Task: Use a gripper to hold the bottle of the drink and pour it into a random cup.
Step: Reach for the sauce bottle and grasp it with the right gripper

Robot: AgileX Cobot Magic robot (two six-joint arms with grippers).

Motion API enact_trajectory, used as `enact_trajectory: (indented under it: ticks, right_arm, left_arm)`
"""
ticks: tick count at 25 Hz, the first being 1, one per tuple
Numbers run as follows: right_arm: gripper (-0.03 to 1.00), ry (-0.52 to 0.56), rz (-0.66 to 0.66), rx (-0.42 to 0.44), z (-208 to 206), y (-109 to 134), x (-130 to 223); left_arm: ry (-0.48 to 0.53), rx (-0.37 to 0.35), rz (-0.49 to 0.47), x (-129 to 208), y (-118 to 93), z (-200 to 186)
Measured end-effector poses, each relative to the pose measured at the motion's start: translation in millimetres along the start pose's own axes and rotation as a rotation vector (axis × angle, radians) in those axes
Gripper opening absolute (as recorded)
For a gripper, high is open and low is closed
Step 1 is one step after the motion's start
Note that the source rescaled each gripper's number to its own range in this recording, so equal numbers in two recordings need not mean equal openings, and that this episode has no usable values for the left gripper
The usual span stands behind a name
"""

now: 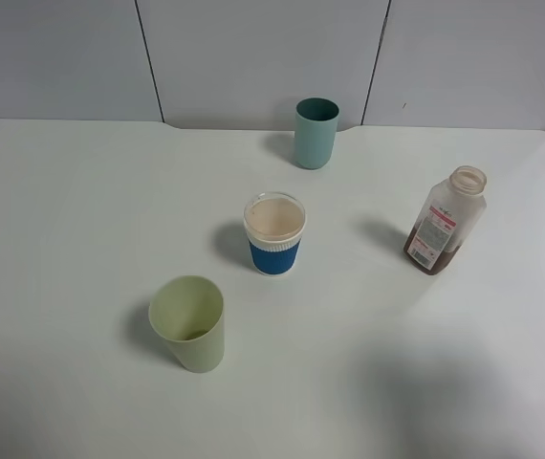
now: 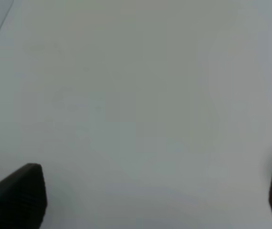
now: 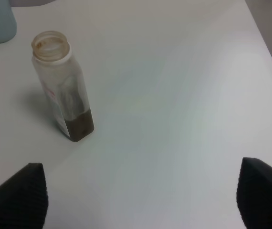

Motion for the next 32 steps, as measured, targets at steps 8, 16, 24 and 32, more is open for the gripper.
enact_trajectory:
  ticks: [8,16,24,32]
  right_arm:
    - [0.67,0.000,0.000,0.000,0.0,0.0,0.0]
    - [0.67,0.000,0.000,0.000,0.0,0.0,0.0]
    - [0.67,0.000,0.000,0.000,0.0,0.0,0.0]
    - [0.67,0.004,0.022,-0.018,0.0,2.7,0.5]
  left_arm:
    - [0.000,0.000,0.000,0.0,0.0,0.0]
    - [0.000,0.000,0.000,0.0,0.0,0.0]
    - [0.000,0.000,0.000,0.0,0.0,0.0]
    - [-0.001,0.000,0.000,-0.1,0.0,0.0]
Point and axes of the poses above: a point on each arm's last joint axis where the gripper is mounted, z pointing out along that axis toward the gripper, y along the wrist's bending axis when the last joint is at zero, x = y × z, the point moved 6 cm from there along z, pointing out along that axis toward the gripper, and after that the axes turned 13 degrees about z, right-handed, at the moved point
